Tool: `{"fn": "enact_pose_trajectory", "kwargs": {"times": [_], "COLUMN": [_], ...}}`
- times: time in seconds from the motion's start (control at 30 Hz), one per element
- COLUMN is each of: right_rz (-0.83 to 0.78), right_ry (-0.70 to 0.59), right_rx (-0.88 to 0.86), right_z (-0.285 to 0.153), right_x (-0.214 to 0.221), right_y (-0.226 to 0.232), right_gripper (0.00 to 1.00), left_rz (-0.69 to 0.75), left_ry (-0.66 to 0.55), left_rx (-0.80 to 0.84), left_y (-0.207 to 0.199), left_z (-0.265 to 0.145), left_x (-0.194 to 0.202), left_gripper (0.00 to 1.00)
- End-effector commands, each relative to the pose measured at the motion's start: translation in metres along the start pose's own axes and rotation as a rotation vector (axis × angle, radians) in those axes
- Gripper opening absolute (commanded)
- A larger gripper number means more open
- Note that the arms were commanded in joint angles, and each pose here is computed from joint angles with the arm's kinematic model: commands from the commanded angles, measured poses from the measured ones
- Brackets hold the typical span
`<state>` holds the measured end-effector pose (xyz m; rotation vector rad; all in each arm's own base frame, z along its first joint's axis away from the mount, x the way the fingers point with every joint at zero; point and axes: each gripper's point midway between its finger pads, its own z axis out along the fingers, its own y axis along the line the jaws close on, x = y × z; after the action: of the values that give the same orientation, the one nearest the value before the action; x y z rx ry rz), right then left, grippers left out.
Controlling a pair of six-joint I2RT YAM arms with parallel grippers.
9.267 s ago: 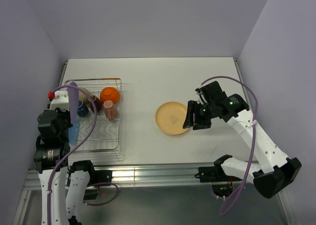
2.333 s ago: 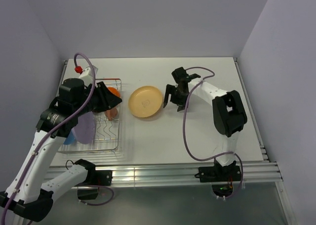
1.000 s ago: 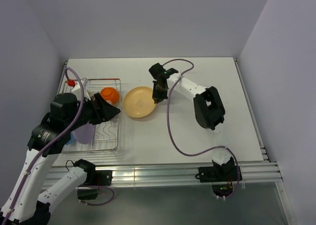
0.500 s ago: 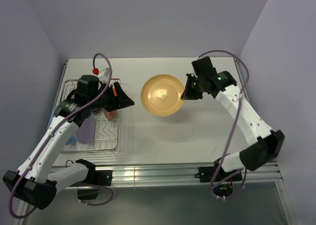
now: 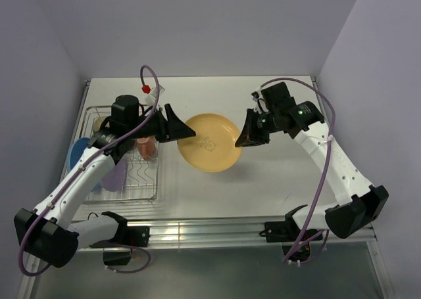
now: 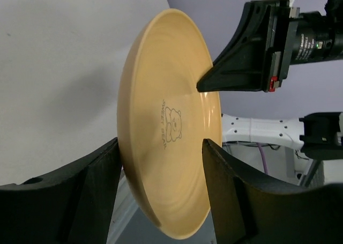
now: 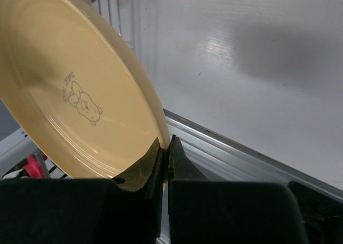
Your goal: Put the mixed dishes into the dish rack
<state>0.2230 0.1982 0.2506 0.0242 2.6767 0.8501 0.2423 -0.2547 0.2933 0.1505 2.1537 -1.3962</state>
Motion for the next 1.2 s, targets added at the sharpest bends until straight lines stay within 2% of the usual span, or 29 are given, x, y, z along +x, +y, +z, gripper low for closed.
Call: {"fn": "enact_pose_trajectory", "kwargs": {"times": [0.0, 0.07, 0.13, 0.17, 0.2, 0.27, 0.33, 0.37, 0.4, 0.43, 0.5, 0.63, 0.7, 0.73, 0.77, 0.8, 0.9, 0.97, 1.0, 1.03, 1.17], "right_rz": [-0.026, -0.038, -0.041, -0.042, -0.043, -0.048, -0.054, -0.061, -0.06, -0.061, -0.057, -0.045, -0.013, -0.01, 0.001, 0.01, 0.028, 0.029, 0.035, 0.039, 0.05], "right_ry": [-0.01, -0.017, -0.021, -0.02, -0.03, -0.04, -0.047, -0.049, -0.052, -0.061, -0.091, -0.154, -0.23, -0.254, -0.278, -0.303, -0.342, -0.343, -0.322, -0.31, -0.267], "right_rx": [-0.131, -0.144, -0.139, -0.133, -0.13, -0.11, -0.098, -0.092, -0.082, -0.076, -0.054, 0.002, 0.093, 0.115, 0.136, 0.164, 0.177, 0.179, 0.189, 0.185, 0.173], "right_z": [-0.016, -0.02, -0.019, -0.017, -0.016, -0.012, -0.01, -0.01, -0.009, -0.008, -0.01, -0.018, -0.029, -0.033, -0.037, -0.043, -0.052, -0.052, -0.048, -0.046, -0.037], "right_x": [-0.002, -0.005, -0.007, -0.007, -0.009, -0.012, -0.016, -0.017, -0.018, -0.02, -0.024, -0.033, -0.041, -0.043, -0.046, -0.046, -0.045, -0.044, -0.04, -0.038, -0.029], "right_y": [0.031, 0.036, 0.035, 0.034, 0.033, 0.029, 0.028, 0.026, 0.025, 0.024, 0.021, 0.012, -0.004, -0.008, -0.012, -0.019, -0.026, -0.028, -0.032, -0.032, -0.035], "right_gripper": [0.0, 0.0, 0.0, 0.0, 0.0, 0.0, 0.16, 0.3, 0.55, 0.67, 0.99, 1.0, 1.0, 1.0, 1.0, 1.0, 1.0, 1.0, 1.0, 1.0, 1.0], "left_rz": [0.002, -0.004, -0.018, -0.028, -0.039, -0.058, -0.037, -0.025, -0.019, -0.014, 0.009, 0.011, 0.076, 0.112, 0.08, 0.125, 0.19, 0.217, 0.212, 0.221, 0.223], "left_ry": [0.059, 0.073, 0.083, 0.088, 0.079, 0.095, 0.075, 0.065, 0.057, 0.047, 0.036, 0.03, -0.072, -0.121, -0.09, -0.141, -0.182, -0.217, -0.205, -0.245, -0.405], "left_rx": [0.136, 0.139, 0.166, 0.18, 0.212, 0.247, 0.296, 0.299, 0.299, 0.298, 0.281, 0.092, -0.113, -0.176, -0.298, -0.433, -0.679, -0.775, -0.864, -0.971, -1.084], "left_y": [-0.023, -0.024, -0.029, -0.03, -0.036, -0.041, -0.055, -0.059, -0.061, -0.062, -0.064, -0.039, -0.009, -0.01, 0.008, 0.028, 0.049, 0.05, 0.059, 0.066, 0.059], "left_z": [0.005, 0.008, 0.008, 0.008, 0.008, 0.008, 0.003, 0.001, -0.001, -0.003, -0.007, -0.024, -0.043, -0.056, -0.071, -0.087, -0.131, -0.157, -0.173, -0.194, -0.237], "left_x": [0.008, 0.012, 0.014, 0.015, 0.012, 0.015, 0.01, 0.008, 0.007, 0.006, 0.004, 0.001, -0.018, -0.03, -0.018, -0.028, -0.03, -0.032, -0.024, -0.028, -0.031], "left_gripper": [0.65, 0.64, 0.46, 0.31, 0.0, 0.0, 0.0, 0.0, 0.0, 0.0, 0.0, 0.0, 0.0, 0.0, 0.0, 0.0, 0.0, 0.0, 0.0, 0.0, 0.0]}}
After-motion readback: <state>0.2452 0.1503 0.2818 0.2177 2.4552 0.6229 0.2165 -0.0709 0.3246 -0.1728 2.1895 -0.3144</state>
